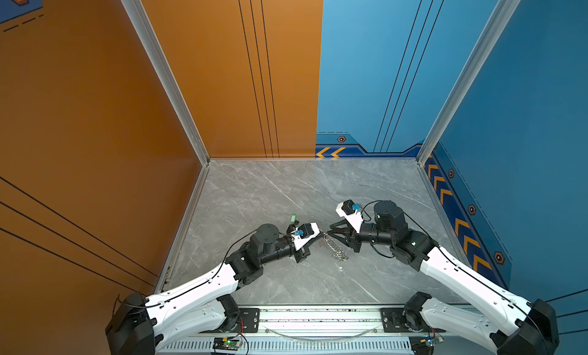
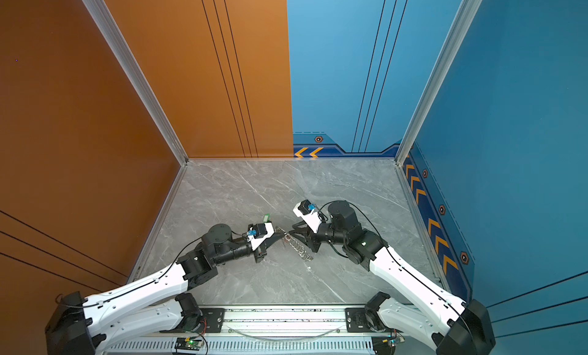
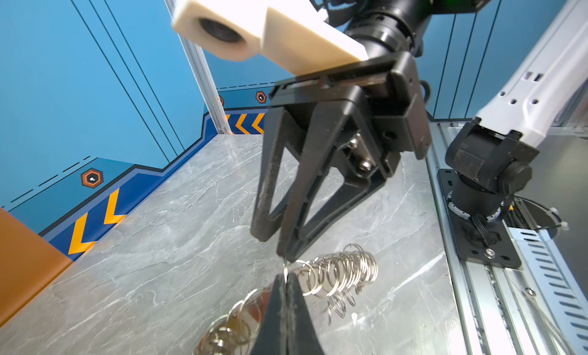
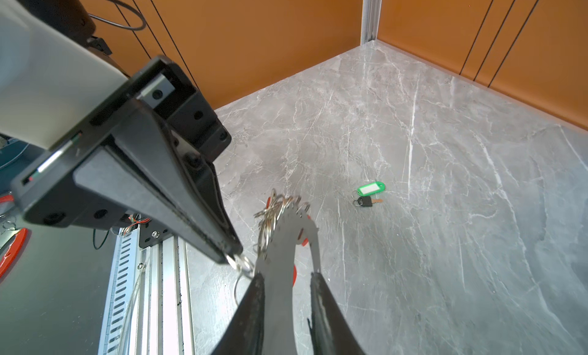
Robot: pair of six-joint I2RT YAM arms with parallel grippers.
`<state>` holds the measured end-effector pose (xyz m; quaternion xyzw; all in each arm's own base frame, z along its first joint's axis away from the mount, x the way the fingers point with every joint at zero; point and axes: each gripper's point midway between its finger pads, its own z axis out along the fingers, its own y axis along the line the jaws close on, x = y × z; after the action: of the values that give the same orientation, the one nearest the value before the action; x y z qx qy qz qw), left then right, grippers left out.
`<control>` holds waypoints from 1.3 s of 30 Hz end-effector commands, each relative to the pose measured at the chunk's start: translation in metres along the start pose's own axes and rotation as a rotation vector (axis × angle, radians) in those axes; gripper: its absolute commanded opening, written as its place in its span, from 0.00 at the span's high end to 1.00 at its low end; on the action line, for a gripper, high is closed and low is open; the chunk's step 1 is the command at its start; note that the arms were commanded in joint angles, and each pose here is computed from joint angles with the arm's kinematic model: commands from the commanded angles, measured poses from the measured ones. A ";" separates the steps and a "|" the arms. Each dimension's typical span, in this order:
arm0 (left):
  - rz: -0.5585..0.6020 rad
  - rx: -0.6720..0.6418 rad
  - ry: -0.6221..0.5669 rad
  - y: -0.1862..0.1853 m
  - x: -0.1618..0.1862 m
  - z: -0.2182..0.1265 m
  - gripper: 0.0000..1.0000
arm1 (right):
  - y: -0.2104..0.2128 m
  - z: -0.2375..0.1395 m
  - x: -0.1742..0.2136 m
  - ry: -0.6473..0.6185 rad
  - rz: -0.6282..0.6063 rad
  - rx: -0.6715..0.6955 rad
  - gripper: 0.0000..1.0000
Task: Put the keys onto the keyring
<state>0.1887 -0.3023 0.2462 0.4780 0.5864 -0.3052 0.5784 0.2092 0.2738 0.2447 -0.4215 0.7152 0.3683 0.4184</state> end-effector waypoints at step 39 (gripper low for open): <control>0.096 0.004 -0.198 -0.009 -0.015 -0.014 1.00 | 0.027 -0.001 0.011 -0.010 -0.150 -0.065 0.73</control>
<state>0.1790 -0.2968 0.2399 0.4861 0.5329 -0.2985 0.6250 0.1832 0.2788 0.2334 -0.4754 0.6867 0.3743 0.4030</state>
